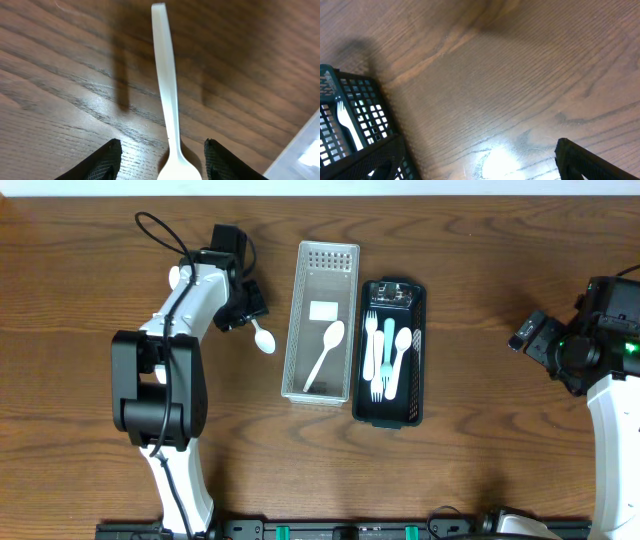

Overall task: Pack container
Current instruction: 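Grasp the next white spoon with the left gripper, then place the spoon into the clear tray and open the gripper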

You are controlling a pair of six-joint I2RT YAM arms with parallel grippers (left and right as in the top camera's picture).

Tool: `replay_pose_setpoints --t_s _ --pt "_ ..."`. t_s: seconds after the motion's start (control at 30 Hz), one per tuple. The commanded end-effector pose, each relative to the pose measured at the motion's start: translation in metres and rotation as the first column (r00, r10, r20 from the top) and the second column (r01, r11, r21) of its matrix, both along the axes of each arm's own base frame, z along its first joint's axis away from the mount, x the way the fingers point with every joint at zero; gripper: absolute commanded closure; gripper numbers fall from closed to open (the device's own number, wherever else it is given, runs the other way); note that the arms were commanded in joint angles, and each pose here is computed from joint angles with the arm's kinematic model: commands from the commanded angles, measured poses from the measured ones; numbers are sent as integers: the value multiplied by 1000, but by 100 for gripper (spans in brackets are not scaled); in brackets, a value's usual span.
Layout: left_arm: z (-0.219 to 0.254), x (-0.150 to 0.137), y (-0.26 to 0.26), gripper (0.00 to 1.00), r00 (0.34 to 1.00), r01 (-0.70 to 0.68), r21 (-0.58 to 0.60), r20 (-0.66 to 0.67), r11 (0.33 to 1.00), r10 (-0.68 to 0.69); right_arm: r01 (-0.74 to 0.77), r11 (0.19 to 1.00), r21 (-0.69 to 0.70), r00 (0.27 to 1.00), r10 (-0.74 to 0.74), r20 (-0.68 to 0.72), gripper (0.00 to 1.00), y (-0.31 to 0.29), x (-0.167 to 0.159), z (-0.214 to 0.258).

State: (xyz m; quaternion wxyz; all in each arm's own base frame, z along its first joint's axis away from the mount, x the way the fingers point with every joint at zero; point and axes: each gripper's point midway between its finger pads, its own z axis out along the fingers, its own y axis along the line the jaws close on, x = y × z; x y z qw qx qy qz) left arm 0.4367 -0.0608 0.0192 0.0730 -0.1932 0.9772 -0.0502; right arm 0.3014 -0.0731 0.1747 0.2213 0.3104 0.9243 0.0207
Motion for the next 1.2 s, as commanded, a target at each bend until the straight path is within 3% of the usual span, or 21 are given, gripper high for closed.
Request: replay_pose_setpoints --t_s 0.0,0.27,0.63,0.7,0.8,0.97,1.17 --pt "-23 -11 2 44 997 -15 19 -69 1000 16 -2 1000 -8 1000 2 -11 1 -3 -2 -1" --pt "-31 -14 3 44 995 -21 21 -94 1000 23 -2 1000 -7 1000 2 -12 1 -3 -3 -1" --pt "-32 -36 15 88 984 -1 90 -177 996 17 -2 1000 -5 1000 2 -19 1 -3 -4 -2" --pt "-32 -36 15 94 983 53 90 -180 995 -36 -2 1000 -5 1000 2 -20 1 -3 -4 -2" --pt "-24 -37 16 94 978 123 93 -178 988 -105 -2 1000 -4 1000 2 -23 1 -2 -5 -3" --pt "25 -30 19 94 982 163 116 -114 980 -150 -2 1000 -5 1000 2 -22 1 -2 -5 -2" --pt "125 -36 8 94 966 237 135 74 962 -249 -3 1000 -4 1000 3 -22 1 -2 -5 -3"
